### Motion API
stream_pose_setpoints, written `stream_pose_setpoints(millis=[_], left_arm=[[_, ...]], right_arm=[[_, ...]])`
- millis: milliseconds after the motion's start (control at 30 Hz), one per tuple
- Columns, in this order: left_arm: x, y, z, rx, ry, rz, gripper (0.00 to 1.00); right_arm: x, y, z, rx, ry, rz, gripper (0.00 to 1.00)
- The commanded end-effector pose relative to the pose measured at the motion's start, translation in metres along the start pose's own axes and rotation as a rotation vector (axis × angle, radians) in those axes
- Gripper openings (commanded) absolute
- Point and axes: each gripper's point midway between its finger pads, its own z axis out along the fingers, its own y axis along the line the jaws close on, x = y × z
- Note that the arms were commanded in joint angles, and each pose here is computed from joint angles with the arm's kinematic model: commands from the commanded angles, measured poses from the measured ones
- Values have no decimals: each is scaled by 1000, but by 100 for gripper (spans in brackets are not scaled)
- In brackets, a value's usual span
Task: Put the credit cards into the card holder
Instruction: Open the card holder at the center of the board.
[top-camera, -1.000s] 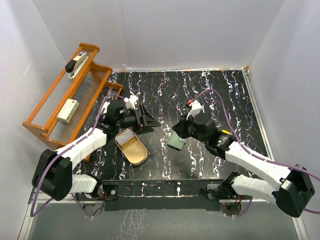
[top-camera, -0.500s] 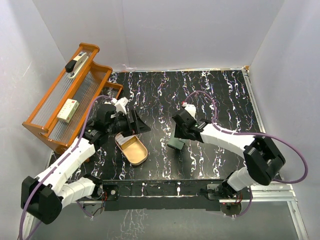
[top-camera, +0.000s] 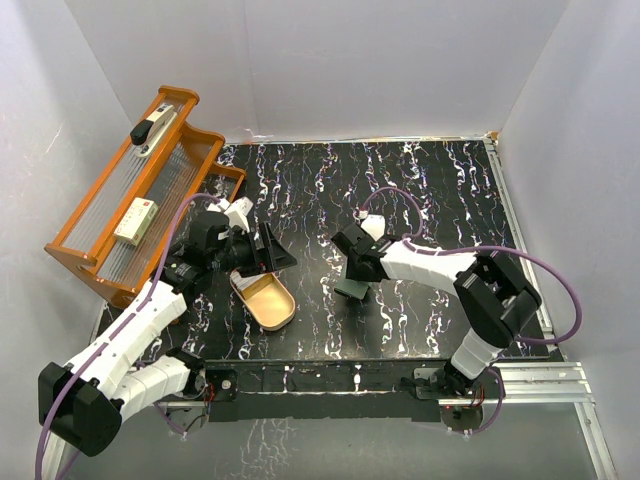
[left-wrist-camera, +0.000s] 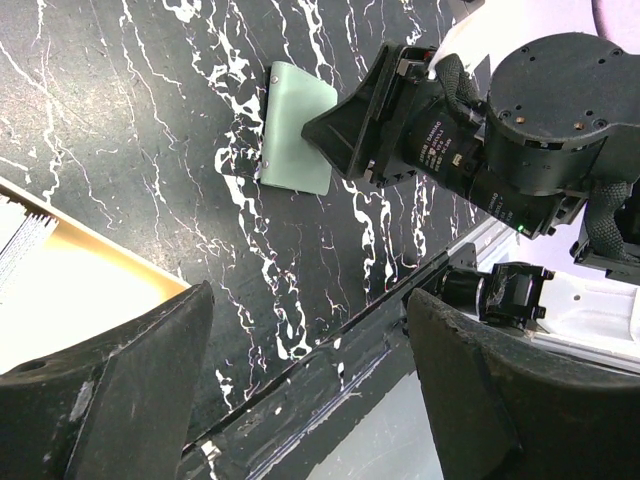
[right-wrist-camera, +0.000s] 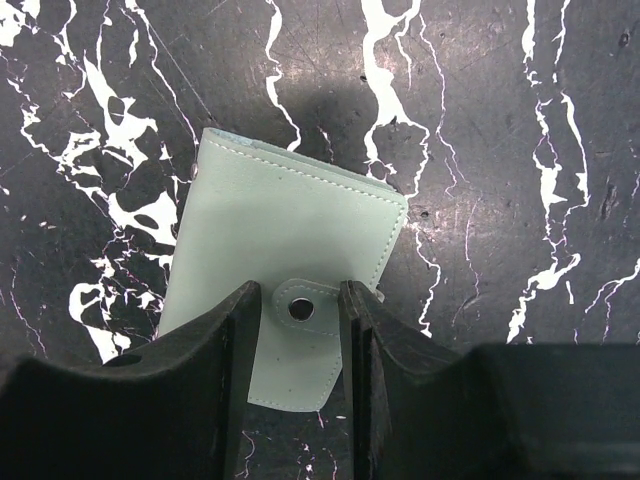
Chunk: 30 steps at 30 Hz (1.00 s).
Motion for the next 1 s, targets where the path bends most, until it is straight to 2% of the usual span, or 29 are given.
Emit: stream_pose_setpoints(millis=[0, 133, 200, 367, 500, 967], left_arm=[[3, -1, -5, -1, 4, 14, 77], [5, 0, -7, -4, 5, 13, 77], [7, 1, -6, -10, 13, 8, 76], [9, 0, -2, 4, 38, -8, 74], [7, -2, 0, 7, 42, -18, 72], [20, -8, 24, 48, 112, -91, 69]], right_arm=[[-4, 3, 3, 38, -28, 2, 36], [2, -1, 8, 64, -22, -29, 32], [5, -2, 8, 62, -19, -44, 20], [6, -4, 4, 42, -27, -66, 0], [3, -4, 0, 10, -50, -86, 0], [-20, 28, -43, -320, -223, -112, 0]])
